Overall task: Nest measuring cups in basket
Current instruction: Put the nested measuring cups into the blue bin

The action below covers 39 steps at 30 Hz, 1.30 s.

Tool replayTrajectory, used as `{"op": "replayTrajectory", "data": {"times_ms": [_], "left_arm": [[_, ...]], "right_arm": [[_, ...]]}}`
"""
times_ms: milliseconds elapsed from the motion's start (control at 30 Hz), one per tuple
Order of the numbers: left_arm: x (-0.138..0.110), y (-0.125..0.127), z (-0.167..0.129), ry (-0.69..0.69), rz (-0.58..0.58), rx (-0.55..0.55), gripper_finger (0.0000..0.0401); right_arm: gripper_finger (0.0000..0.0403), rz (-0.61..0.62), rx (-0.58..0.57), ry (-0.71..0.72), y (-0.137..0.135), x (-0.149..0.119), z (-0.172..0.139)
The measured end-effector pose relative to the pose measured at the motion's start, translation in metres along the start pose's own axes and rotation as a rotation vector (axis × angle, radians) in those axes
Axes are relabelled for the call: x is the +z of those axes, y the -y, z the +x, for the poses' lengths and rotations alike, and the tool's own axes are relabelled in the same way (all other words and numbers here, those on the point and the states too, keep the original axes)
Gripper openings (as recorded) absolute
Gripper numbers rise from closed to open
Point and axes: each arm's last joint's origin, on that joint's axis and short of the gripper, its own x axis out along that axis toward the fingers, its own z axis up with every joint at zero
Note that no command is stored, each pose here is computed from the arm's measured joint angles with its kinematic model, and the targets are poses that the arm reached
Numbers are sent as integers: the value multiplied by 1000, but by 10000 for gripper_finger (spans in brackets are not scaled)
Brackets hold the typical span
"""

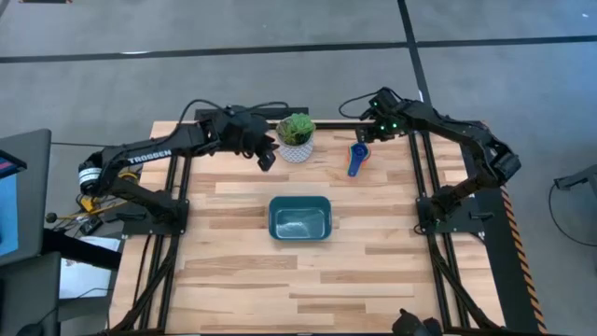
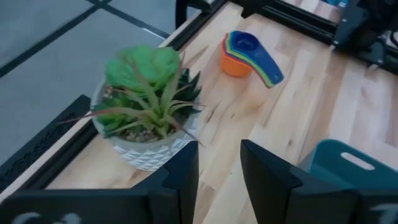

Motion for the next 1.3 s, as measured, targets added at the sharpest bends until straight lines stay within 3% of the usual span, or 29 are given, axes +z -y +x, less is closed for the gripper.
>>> {"op": "replayTrajectory", "data": {"times_ms": [233,467,633,833,1300], "left_arm": [[-3,-2,0,-31,18,5,107],[-8,-3,0,-90,23,16,107],[-14,-3,-1,-146,17,17,107],[-17,-2,-1,-174,19,17,107],[-17,-2,-2,-176,19,12,107]], "right_arm": [[306,-4,22,-61,15,2,-1],[363,39,135,-79,47,0,14],[360,97,212,-103,66,-17,33],[353,104,293,-86,66,-30,48],[321,117,362,-65,60,-26,56]]}}
